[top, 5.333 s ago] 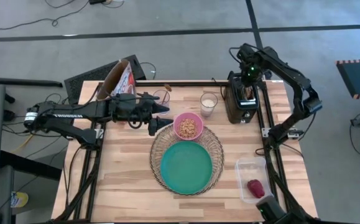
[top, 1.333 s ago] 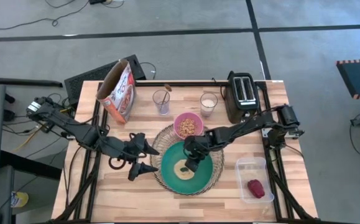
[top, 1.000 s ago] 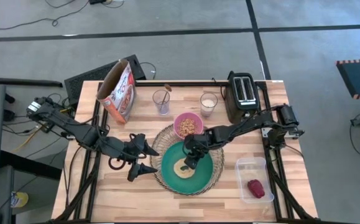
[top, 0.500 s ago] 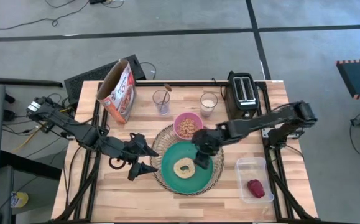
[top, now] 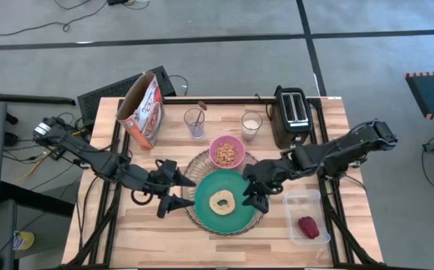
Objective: Arrange a breakfast setting
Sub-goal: Put the red apple to the top right of the green plate
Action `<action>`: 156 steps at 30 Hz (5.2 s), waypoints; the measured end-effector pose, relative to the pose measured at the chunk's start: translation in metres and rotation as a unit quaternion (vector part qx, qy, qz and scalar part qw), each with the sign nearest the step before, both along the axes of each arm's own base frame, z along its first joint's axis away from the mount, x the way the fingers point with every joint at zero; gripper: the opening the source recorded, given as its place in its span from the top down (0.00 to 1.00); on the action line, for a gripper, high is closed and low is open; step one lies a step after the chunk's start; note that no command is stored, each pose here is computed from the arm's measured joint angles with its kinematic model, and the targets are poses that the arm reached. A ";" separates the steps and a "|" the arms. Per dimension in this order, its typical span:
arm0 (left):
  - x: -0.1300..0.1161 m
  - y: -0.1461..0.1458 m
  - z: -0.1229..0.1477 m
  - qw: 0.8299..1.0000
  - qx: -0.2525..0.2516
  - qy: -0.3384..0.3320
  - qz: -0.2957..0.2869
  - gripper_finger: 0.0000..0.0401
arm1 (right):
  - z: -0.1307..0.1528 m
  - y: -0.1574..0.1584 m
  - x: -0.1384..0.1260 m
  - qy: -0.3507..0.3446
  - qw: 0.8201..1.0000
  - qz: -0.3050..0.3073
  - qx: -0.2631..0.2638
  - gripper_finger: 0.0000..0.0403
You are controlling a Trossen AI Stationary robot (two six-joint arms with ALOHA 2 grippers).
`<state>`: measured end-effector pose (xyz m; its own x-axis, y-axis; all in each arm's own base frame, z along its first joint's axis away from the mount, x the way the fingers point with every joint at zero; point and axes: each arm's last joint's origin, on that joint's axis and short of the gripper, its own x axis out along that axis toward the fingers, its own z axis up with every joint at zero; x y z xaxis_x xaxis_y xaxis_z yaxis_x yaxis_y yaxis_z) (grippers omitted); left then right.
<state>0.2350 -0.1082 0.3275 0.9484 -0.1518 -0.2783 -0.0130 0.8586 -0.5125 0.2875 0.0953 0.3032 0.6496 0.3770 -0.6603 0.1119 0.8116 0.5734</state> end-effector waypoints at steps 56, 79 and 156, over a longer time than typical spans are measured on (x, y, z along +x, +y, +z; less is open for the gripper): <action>0.026 -0.010 -0.027 0.999 -0.007 0.039 0.000 0.16 | -0.024 0.106 -0.138 0.377 0.926 -0.023 -0.029 0.43; 0.026 -0.010 -0.027 0.999 -0.010 0.039 0.002 0.16 | -0.024 0.107 -0.137 0.401 0.915 -0.034 0.000 0.06; 0.025 -0.009 -0.030 0.999 0.001 0.051 0.005 0.16 | -0.134 0.096 -0.143 0.475 0.863 -0.171 -0.020 0.25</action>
